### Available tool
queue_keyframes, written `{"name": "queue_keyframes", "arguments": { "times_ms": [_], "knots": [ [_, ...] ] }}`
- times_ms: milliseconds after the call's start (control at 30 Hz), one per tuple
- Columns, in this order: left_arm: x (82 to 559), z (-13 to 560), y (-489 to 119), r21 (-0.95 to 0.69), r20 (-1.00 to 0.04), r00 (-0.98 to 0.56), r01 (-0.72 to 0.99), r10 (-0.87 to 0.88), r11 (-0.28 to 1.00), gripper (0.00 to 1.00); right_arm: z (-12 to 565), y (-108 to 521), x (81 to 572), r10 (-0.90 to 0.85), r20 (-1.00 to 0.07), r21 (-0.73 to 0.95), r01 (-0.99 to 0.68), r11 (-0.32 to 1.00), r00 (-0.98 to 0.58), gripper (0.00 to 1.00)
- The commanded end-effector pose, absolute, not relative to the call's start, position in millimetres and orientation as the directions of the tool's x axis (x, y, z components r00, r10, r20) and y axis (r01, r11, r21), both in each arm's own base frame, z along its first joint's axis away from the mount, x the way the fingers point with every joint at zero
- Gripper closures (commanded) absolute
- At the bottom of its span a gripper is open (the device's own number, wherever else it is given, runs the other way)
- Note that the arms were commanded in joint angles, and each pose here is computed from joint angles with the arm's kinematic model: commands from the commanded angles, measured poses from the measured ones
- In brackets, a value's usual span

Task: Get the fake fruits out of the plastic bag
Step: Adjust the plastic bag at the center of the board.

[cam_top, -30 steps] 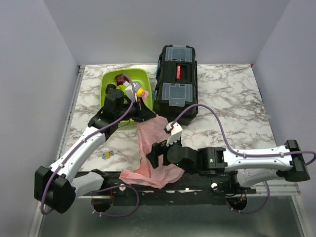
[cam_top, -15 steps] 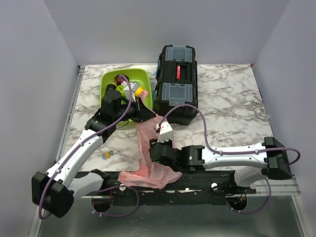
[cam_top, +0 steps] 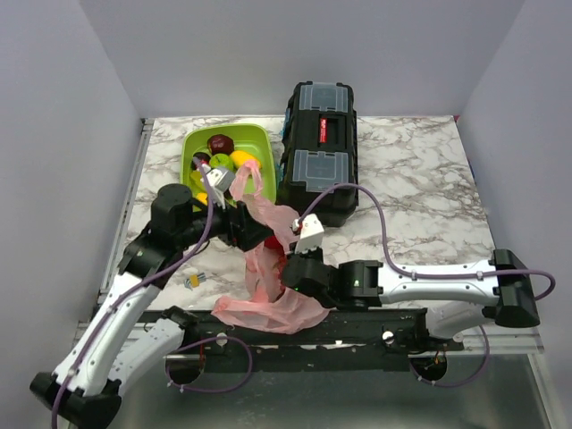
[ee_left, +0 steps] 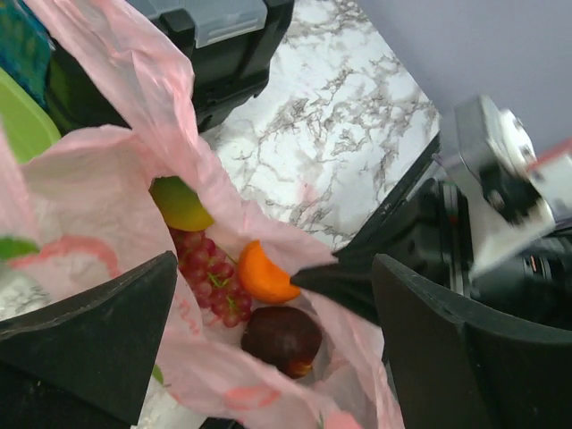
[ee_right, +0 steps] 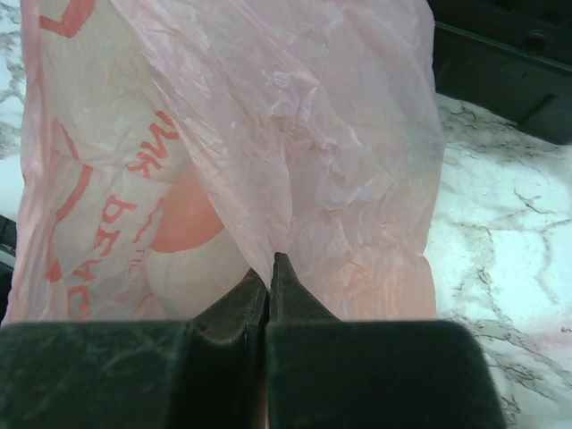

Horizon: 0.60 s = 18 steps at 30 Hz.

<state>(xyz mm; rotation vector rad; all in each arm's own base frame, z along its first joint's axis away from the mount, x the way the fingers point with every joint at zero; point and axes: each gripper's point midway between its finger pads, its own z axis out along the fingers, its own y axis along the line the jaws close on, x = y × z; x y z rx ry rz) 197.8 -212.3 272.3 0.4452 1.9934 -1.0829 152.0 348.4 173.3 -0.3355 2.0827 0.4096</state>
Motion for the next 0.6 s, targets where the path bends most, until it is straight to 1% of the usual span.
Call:
{"name": "queue_keyframes", "arguments": {
  "times_ms": [0, 100, 133, 200, 267, 300, 433, 567],
  "knots": [
    [172, 297, -181, -0.389, -0.886, -0.461, 0.678, -0.052, 0.624, 0.1, 183, 330, 159, -0.041, -0.883, 0.148, -0.362, 0.92, -0.468, 0.99],
    [161, 308, -170, -0.37, -0.914, -0.386, 0.676, -0.122, 0.637, 0.08, 187, 325, 159, -0.028, -0.887, 0.157, -0.357, 0.921, -0.461, 0.99],
    [157, 309, -171, -0.371, -0.92, -0.365, 0.692, -0.144, 0.619, 0.09, 189, 324, 159, -0.024, -0.887, 0.16, -0.357, 0.92, -0.46, 0.99],
    [147, 306, -180, -0.388, -0.918, -0.36, 0.74, -0.163, 0.549, 0.15, 191, 324, 160, -0.021, -0.889, 0.163, -0.359, 0.919, -0.458, 0.99],
    [141, 295, -193, -0.442, -0.895, -0.414, 0.764, -0.168, 0.47, 0.3, 194, 326, 159, -0.023, -0.888, 0.166, -0.367, 0.915, -0.459, 0.99],
    [139, 288, -199, -0.481, -0.874, -0.456, 0.763, -0.167, 0.432, 0.34, 195, 327, 158, -0.023, -0.887, 0.169, -0.37, 0.913, -0.461, 0.99],
    [148, 264, -221, -0.596, -0.802, -0.568, 0.731, -0.187, 0.333, 0.41, 196, 328, 157, -0.02, -0.884, 0.177, -0.376, 0.91, -0.466, 0.99],
    [163, 218, -232, -0.685, -0.709, -0.685, 0.61, -0.17, 0.399, 0.51, 201, 316, 163, -0.015, -0.899, 0.148, -0.337, 0.93, -0.438, 0.99]
  ]
}}
